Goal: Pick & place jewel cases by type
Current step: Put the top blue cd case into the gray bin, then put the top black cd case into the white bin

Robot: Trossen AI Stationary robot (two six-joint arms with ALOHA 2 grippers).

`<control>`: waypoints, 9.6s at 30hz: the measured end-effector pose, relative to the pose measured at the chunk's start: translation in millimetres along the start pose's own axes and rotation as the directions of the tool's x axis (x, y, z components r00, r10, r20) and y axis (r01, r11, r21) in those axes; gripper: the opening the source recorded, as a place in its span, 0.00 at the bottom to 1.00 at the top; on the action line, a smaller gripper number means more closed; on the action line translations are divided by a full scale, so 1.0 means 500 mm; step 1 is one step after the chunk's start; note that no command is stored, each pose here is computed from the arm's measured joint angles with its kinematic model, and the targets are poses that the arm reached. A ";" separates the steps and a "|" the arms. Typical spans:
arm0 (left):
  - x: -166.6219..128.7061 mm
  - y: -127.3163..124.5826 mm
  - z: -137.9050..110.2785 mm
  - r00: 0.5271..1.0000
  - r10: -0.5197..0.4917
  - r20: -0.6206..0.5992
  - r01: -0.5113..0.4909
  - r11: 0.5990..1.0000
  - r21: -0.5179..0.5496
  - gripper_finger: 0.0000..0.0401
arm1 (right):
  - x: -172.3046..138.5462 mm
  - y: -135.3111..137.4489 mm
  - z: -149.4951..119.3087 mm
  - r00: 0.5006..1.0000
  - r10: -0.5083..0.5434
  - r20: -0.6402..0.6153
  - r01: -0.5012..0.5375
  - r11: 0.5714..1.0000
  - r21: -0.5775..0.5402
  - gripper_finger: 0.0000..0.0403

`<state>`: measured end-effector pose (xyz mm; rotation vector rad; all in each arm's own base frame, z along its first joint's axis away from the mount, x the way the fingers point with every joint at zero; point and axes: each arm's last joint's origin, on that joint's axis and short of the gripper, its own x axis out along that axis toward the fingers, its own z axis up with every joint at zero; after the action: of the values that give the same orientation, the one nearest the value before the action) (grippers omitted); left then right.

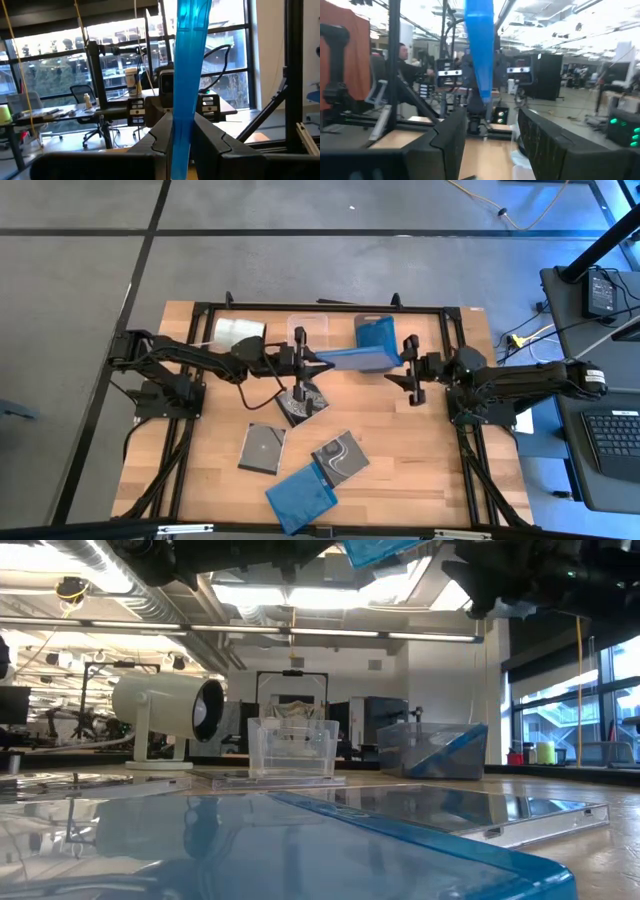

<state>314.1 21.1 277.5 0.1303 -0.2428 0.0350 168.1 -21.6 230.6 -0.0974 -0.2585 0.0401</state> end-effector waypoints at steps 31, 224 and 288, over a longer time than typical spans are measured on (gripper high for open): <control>0.000 -0.006 0.006 0.999 -0.036 0.028 0.035 0.999 0.028 0.11 | 0.119 0.002 0.016 0.997 0.076 0.024 -0.074 0.996 -0.045 0.34; -0.171 -0.072 -0.179 0.132 0.034 -0.991 -0.187 0.982 0.009 0.56 | 0.252 0.046 -0.331 0.572 0.095 -0.815 -0.070 0.995 0.067 0.42; -0.139 -0.058 -0.219 0.222 -0.105 -0.969 -0.087 0.988 -0.127 0.56 | 0.239 0.049 -0.337 0.507 0.123 -0.853 -0.044 0.992 0.116 0.42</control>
<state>274.2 5.5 151.5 -0.0755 1.0999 0.0825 326.1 -6.5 96.2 -0.0389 0.7817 0.0946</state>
